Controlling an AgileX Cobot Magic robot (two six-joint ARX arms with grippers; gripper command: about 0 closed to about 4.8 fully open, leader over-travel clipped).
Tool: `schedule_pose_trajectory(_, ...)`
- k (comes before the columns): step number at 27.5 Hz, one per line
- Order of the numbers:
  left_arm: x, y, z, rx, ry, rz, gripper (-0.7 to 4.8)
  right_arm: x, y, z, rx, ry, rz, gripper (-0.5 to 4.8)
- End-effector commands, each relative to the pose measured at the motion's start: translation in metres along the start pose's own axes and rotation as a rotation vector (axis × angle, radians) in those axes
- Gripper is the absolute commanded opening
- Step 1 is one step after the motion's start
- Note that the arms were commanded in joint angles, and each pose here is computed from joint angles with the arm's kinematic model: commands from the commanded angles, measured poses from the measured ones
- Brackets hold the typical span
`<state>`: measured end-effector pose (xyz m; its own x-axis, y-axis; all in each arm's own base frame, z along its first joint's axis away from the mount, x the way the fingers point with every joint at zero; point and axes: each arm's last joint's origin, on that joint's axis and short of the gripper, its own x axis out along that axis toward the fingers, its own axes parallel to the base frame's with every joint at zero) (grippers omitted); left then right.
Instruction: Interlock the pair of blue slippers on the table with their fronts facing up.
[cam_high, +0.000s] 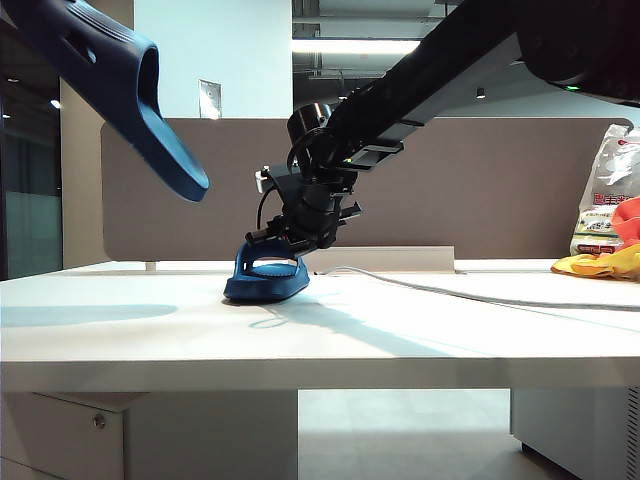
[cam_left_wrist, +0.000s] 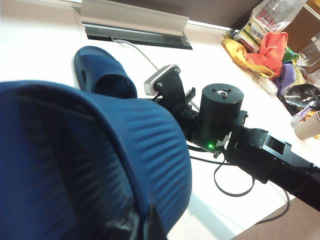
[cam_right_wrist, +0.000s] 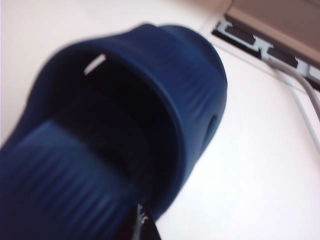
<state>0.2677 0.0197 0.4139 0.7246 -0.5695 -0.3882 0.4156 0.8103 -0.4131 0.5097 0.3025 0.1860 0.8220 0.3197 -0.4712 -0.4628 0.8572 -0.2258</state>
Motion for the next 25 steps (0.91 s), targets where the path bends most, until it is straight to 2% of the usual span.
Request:
schedule_pose_trajectory(1, -0.003, -0.004, 0.003, 0.039, -0.026, -0.011, -0.06, -0.003, 0.005, 0.001, -0.006, 0.019, 0.007, -0.01)
schedule_pose_trajectory(2, -0.003, -0.004, 0.003, 0.039, -0.026, -0.011, -0.06, -0.003, 0.006, 0.001, -0.007, 0.021, 0.010, 0.11)
schedule_pose_trajectory(3, -0.003, -0.004, 0.003, 0.039, -0.026, -0.011, -0.06, -0.004, 0.007, 0.002, -0.008, 0.019, 0.012, 0.56)
schedule_pose_trajectory(4, -0.003, -0.004, 0.003, 0.039, -0.026, -0.011, -0.06, -0.005, 0.010, 0.003, -0.007, 0.014, 0.015, 1.39)
schedule_pose_trajectory(5, -0.003, -0.004, 0.003, 0.040, -0.026, -0.011, -0.06, -0.005, 0.011, 0.004, -0.009, 0.009, 0.018, 1.92)
schedule_pose_trajectory(6, -0.003, -0.004, 0.003, 0.040, -0.026, -0.011, -0.06, -0.006, 0.015, 0.006, -0.012, 0.005, 0.021, 2.14)
schedule_pose_trajectory(12, -0.003, -0.004, 0.003, 0.042, -0.027, -0.011, -0.06, -0.009, 0.029, 0.014, -0.196, -0.054, 0.001, 2.12)
schedule_pose_trajectory(16, -0.003, -0.004, 0.003, 0.043, -0.027, -0.011, -0.06, -0.009, 0.028, 0.020, -0.243, -0.106, -0.043, 2.13)
schedule_pose_trajectory(21, -0.003, -0.004, 0.003, 0.042, -0.026, -0.011, -0.06, -0.007, 0.023, 0.019, -0.346, -0.109, -0.081, 2.15)
schedule_pose_trajectory(25, -0.001, -0.006, 0.003, 0.047, -0.022, -0.023, -0.06, -0.003, 0.016, 0.014, -0.344, -0.096, -0.089, 2.16)
